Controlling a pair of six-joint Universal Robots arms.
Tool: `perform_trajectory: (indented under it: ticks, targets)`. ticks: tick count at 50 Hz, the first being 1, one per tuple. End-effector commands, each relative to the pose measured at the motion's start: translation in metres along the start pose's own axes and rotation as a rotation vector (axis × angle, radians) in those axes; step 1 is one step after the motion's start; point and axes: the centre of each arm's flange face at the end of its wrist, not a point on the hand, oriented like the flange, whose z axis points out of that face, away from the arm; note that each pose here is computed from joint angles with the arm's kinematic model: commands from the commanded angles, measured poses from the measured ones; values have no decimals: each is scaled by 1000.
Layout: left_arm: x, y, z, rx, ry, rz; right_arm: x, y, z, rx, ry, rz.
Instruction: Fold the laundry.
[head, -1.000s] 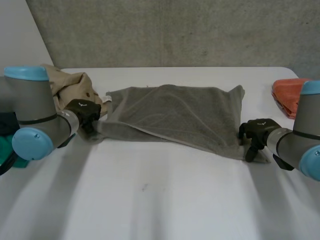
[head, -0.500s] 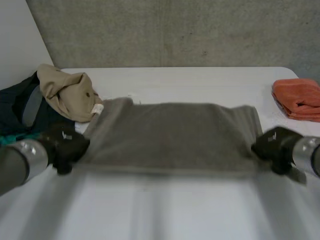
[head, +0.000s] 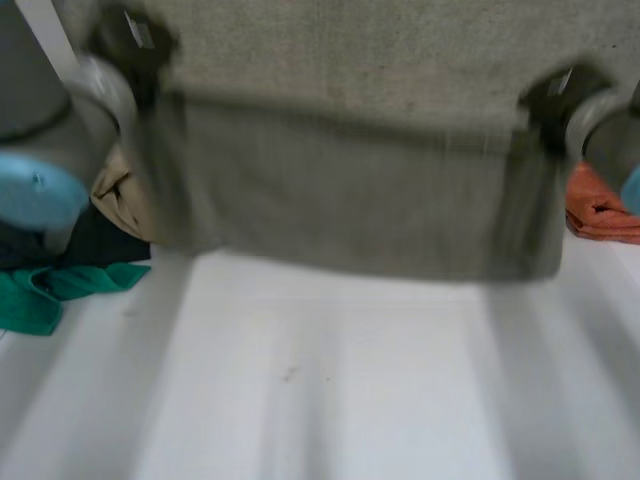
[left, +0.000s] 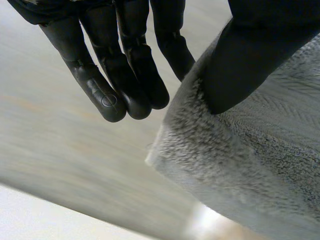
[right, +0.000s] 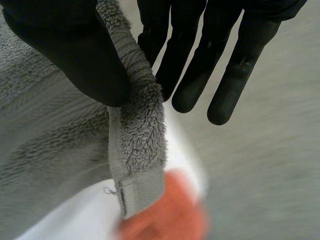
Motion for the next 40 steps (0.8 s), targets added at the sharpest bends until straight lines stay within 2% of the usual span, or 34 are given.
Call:
perform_trajectory:
  ticks: [1, 6, 14, 22, 26, 30, 32, 35, 38, 40]
  targets:
    - [-80, -61, 16, 403, -368, -162, 58, -51, 10, 345, 297, 157]
    - [-65, -53, 17, 369, -312, -218, 44, -45, 13, 334, 265, 136]
    - [-28, -8, 22, 214, -212, -251, 3, -14, 18, 242, 114, 111]
    - [55, 56, 1, -31, 13, -254, -51, 50, 29, 57, -71, 99]
    - [105, 86, -35, -185, 182, -238, -71, 92, 19, -121, -191, 49]
    - [130, 100, -79, -326, 334, -167, -76, 110, -8, -257, -309, 4]
    - [132, 102, -96, -373, 382, -133, -74, 113, -22, -311, -354, -16]
    - [127, 106, -150, -548, 531, -22, -65, 122, -67, -467, -488, -101]
    - [120, 100, -193, -651, 682, 65, -60, 125, -91, -535, -565, -172]
    - [115, 96, -204, -660, 725, 86, -58, 125, -107, -551, -621, -240]
